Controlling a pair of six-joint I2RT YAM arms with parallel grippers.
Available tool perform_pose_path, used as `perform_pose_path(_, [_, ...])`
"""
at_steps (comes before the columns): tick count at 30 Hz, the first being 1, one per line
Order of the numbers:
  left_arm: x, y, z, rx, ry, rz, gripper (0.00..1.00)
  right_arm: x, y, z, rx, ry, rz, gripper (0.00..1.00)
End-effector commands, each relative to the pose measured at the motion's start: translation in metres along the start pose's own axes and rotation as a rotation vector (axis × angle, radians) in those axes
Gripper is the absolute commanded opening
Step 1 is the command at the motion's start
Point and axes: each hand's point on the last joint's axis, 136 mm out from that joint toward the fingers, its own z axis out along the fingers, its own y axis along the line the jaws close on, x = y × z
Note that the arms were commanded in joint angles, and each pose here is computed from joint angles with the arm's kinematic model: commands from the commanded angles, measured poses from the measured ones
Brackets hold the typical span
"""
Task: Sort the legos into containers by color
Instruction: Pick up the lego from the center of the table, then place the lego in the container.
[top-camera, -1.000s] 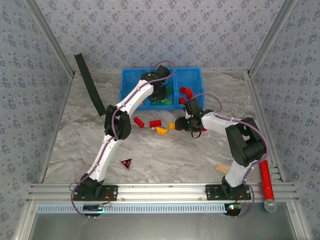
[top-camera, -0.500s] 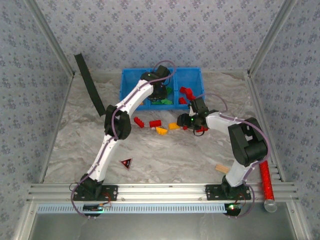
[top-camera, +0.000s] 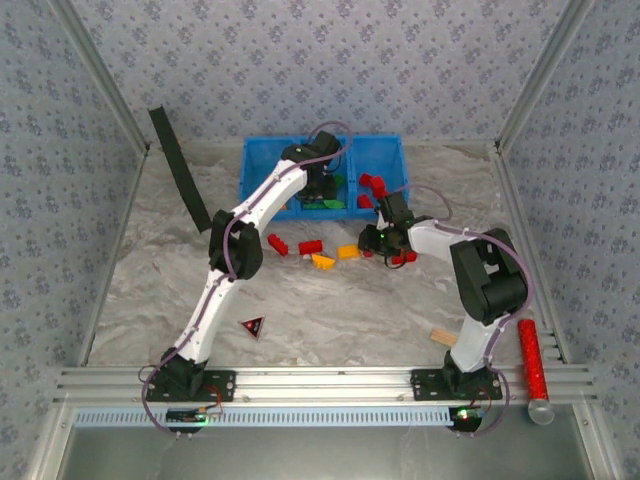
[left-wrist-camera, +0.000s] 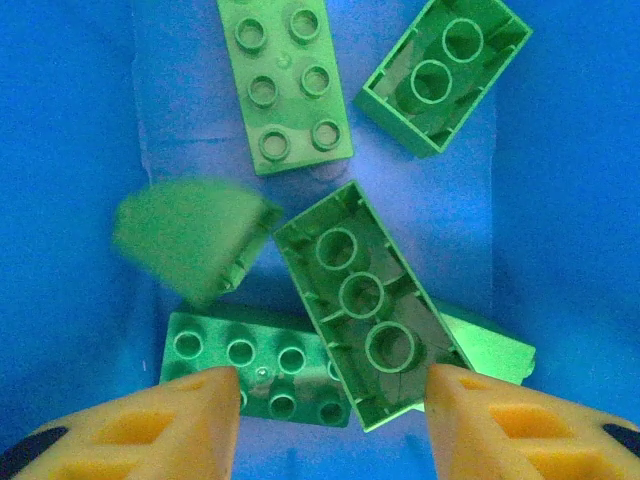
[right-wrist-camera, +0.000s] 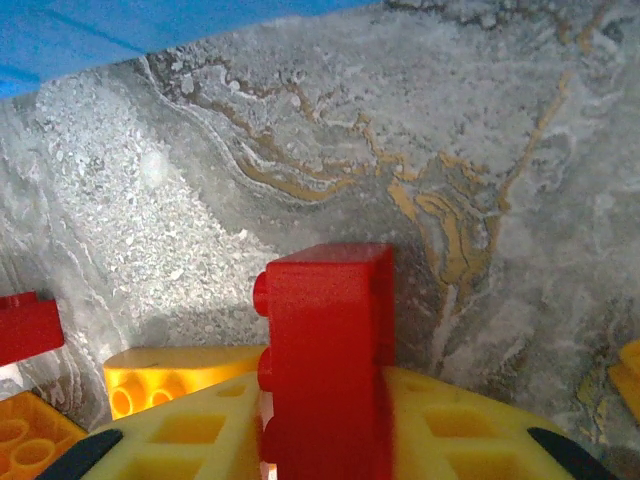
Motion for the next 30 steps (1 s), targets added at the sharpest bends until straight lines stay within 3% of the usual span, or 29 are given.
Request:
perform_pose_path(1, [-0.007, -0.004, -0.024, 0.021, -0.022, 0.021, 0.53, 0.005, -0.009, 0.003, 0.049, 0.026, 0.003, 0.29])
perform_pose_path(7, [-0.018, -0.009, -0.057, 0.06, -0.067, 0.025, 0.54, -0.002, -0.002, -0.013, 0.051, 0.007, -0.024, 0.22])
perform_pose_path(16, [-0.012, -0.014, -0.135, 0.14, -0.098, 0.087, 0.56, -0.047, 0.033, -0.084, 0.019, -0.116, -0.128, 0.19])
perform_pose_path(24, [0.058, 0.0, -0.161, 0.116, -0.038, 0.123, 0.58, -0.121, 0.032, -0.126, 0.049, -0.238, -0.193, 0.17])
perform_pose_path(30, [0.127, 0.013, -0.153, 0.109, 0.047, -0.008, 0.58, -0.173, 0.013, -0.121, 0.09, -0.275, -0.207, 0.17])
